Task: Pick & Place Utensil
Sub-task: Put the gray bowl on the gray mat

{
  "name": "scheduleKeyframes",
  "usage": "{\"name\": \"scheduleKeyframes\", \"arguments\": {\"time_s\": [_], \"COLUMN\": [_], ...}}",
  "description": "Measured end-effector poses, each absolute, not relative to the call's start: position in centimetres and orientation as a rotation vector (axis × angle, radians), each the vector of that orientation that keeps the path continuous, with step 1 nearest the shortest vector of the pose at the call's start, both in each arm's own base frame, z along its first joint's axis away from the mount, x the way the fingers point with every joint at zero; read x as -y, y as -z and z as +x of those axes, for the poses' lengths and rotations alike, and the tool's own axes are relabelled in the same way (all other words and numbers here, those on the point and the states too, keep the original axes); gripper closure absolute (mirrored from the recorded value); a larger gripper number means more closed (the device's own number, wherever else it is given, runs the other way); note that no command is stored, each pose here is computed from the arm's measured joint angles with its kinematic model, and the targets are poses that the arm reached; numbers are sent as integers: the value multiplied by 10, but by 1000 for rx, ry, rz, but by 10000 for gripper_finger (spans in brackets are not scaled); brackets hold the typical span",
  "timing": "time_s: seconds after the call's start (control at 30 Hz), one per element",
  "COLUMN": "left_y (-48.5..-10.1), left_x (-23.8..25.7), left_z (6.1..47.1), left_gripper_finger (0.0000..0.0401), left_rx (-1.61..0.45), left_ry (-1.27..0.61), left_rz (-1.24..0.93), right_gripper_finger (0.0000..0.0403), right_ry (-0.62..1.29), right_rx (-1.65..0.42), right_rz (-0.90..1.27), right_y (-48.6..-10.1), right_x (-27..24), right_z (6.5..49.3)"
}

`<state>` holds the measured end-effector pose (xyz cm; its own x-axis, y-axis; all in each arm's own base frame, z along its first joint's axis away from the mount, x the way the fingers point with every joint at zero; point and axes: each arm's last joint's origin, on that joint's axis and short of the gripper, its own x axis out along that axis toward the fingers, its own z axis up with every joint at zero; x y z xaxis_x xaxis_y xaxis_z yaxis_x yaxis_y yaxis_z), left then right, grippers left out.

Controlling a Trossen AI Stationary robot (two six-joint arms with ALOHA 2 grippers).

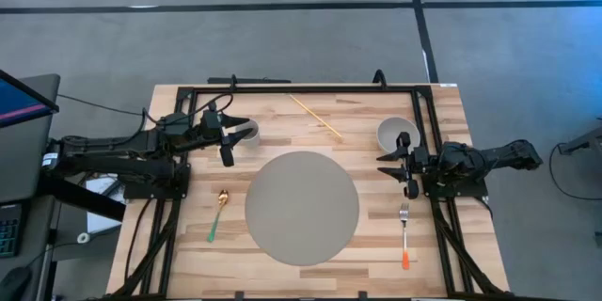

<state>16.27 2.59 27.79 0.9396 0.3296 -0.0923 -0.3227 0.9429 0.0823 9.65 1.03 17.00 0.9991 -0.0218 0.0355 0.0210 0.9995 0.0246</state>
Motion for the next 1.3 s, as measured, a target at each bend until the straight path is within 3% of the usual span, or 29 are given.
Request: {"name": "scheduleKeyframes", "arguments": {"time_s": [0.27,0.57,1.3], "left_y": [-278,-278,-278], "left_x": [-26,-26,-26], "left_z": [163,163,163], "left_gripper_finger": [261,261,261], "left_rx": [-105,-105,-106], "left_ry": [-333,-332,-331], "left_rz": [66,70,78], "right_gripper_finger": [273,273,273], "right_ry": [22,31,43], "right_rx": [36,33,211], "right_rz": [19,-183,-104], "right_y": [-170,-170,-187], "right_x": [-10,-10,-9], "right_z": [96,97,94]}}
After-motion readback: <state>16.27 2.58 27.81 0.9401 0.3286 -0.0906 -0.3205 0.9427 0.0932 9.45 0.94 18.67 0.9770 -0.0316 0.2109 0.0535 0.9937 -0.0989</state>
